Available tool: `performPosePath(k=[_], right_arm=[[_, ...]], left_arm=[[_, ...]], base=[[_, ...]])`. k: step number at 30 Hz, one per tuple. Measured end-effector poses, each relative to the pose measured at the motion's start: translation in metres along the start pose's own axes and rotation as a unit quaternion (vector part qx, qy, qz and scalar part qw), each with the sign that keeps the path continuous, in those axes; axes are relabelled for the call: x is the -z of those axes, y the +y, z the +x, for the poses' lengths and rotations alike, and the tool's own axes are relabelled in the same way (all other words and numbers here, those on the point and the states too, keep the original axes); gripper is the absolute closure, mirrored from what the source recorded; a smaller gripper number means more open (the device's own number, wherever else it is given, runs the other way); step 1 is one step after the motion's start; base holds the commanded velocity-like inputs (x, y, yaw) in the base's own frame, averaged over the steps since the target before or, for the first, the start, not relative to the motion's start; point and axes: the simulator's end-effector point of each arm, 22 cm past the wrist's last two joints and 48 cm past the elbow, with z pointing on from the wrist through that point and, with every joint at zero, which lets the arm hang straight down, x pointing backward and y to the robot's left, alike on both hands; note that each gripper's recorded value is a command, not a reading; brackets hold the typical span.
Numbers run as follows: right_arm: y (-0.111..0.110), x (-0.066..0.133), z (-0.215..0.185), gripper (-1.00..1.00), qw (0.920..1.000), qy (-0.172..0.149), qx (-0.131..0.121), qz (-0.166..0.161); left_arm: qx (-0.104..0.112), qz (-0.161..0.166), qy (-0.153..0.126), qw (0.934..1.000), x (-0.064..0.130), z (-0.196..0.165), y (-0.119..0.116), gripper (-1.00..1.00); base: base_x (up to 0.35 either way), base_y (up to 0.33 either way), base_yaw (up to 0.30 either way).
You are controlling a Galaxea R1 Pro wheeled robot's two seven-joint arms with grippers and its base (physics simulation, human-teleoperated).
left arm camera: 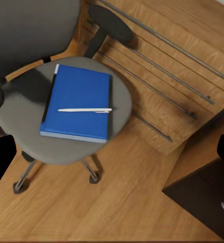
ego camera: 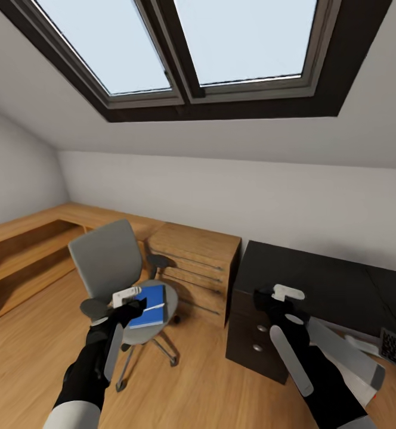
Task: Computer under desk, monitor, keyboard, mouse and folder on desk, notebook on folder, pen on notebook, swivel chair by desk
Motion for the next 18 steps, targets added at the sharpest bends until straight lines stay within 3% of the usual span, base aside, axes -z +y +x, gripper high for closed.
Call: performPosePath(k=[5, 12, 18], right_arm=[[-0.003, -0.005, 0.014, 1.00, 0.9999, 0.013, 0.003, 0.005], [-0.005, -0.006, 0.017, 1.00, 0.9999, 0.015, 0.005, 0.007], [-0.006, -0.007, 0.019, 1.00, 0.9998, 0.016, 0.006, 0.008]], left_arm=[[0.000, 0.002, 0.025, 0.9997, -0.005, 0.023, -0.002, -1.00], [-0.001, 0.005, 0.026, 0.9996, -0.006, 0.026, -0.005, -1.00], [0.000, -0.008, -0.025, 0.9997, 0.026, 0.001, 0.016, -1.00]], base=[[0.313, 0.000, 0.000], [0.245, 0.000, 0.001], [0.168, 0.000, 0.137]])
